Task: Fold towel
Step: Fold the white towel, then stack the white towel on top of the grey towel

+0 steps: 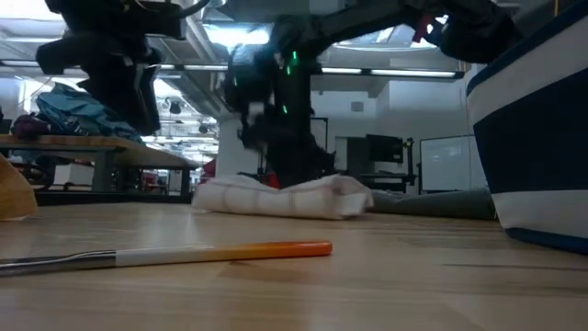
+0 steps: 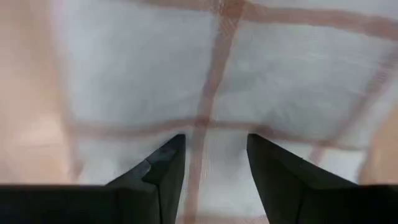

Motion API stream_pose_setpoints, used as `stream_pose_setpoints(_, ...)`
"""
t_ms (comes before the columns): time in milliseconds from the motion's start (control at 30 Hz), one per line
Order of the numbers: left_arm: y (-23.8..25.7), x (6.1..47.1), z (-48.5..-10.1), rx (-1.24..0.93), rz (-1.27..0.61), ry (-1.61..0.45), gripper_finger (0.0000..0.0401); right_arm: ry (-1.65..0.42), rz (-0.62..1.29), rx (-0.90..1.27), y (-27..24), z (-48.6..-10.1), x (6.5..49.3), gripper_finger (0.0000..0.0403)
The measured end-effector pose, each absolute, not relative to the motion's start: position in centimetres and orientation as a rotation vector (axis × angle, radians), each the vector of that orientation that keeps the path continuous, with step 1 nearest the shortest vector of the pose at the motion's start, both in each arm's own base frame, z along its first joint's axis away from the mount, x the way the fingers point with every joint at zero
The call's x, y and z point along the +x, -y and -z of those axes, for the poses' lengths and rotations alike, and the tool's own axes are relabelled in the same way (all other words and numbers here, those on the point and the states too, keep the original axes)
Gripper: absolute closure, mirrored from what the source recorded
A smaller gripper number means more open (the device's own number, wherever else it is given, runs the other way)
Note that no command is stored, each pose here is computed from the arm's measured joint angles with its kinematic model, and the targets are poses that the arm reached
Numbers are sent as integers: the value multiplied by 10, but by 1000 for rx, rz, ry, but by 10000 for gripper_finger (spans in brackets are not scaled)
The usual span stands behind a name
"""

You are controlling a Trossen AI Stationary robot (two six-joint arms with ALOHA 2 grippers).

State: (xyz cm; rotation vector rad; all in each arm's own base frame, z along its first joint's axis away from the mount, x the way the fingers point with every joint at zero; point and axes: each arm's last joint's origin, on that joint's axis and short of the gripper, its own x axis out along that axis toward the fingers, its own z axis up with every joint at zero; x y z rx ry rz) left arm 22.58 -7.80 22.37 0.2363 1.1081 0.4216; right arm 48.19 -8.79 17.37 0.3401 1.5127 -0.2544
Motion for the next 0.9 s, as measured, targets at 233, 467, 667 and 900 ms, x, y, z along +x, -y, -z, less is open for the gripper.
stream_pose_setpoints(233,55,220,-253,242,-387,-1000,263,-1349,230,302,85,-245,465,226)
stream_pose_setpoints(467,23,202,-293,279,-385,-815,263,-1200,296,245,82,-314,436,226)
stream_pose_setpoints(667,7,192,-309,411,-379,-764,263,-1155,383,235,78,-354,407,226)
stream_pose_setpoints(900,-3,195,-308,518,-375,-806,263,-1126,438,176,74,-393,370,226)
